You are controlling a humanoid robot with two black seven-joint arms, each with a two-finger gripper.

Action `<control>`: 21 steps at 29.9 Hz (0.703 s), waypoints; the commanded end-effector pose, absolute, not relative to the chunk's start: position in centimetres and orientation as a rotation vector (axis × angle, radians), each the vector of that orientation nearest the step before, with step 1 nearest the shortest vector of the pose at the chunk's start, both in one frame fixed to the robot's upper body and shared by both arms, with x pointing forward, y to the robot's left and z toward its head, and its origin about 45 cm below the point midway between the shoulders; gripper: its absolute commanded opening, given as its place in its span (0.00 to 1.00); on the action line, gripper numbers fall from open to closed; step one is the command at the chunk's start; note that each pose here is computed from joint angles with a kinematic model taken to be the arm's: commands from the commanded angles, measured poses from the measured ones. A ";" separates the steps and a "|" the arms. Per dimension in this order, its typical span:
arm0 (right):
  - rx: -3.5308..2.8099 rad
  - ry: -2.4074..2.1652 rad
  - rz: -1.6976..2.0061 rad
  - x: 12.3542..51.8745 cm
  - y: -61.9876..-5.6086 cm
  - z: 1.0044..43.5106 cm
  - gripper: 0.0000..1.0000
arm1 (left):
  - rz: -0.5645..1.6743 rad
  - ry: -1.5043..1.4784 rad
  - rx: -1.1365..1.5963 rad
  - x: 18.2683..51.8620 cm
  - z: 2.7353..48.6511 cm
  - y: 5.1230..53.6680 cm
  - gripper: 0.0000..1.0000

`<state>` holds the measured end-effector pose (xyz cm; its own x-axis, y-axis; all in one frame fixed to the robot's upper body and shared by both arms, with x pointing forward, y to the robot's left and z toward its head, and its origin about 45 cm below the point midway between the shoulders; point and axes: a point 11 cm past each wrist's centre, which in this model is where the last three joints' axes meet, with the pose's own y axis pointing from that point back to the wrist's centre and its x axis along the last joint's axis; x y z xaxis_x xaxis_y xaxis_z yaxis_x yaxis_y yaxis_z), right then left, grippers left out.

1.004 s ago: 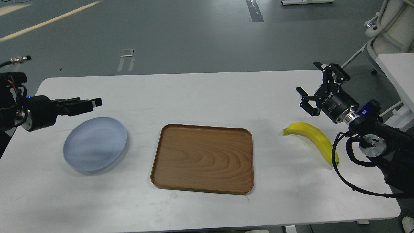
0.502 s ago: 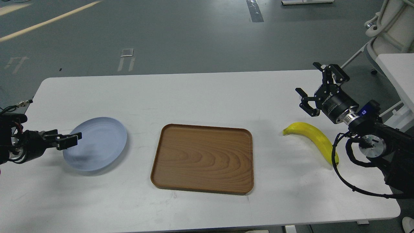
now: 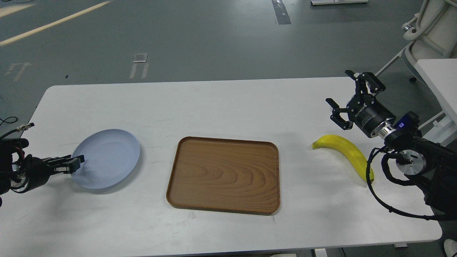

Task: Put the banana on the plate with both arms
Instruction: 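Lower the left gripper to the plate rim and grasp it, then lift the blue plate with the left gripper and lower it onto the tray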

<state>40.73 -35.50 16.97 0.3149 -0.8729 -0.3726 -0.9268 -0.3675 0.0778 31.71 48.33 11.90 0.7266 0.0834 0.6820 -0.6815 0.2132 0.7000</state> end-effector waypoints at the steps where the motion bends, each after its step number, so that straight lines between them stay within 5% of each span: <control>1: -2.425 1.672 0.534 40.7 -35.5 17.0 1.00 | 0.587 -0.593 1.251 31.9 12.1 48.3 0.00; 14: -2.425 1.673 0.531 40.8 -35.6 17.1 1.00 | 0.638 -0.639 1.229 33.3 13.5 48.2 0.00; 21: -2.426 1.680 0.522 40.8 -35.9 17.2 1.00 | 0.627 -0.685 1.099 39.7 20.8 43.9 0.00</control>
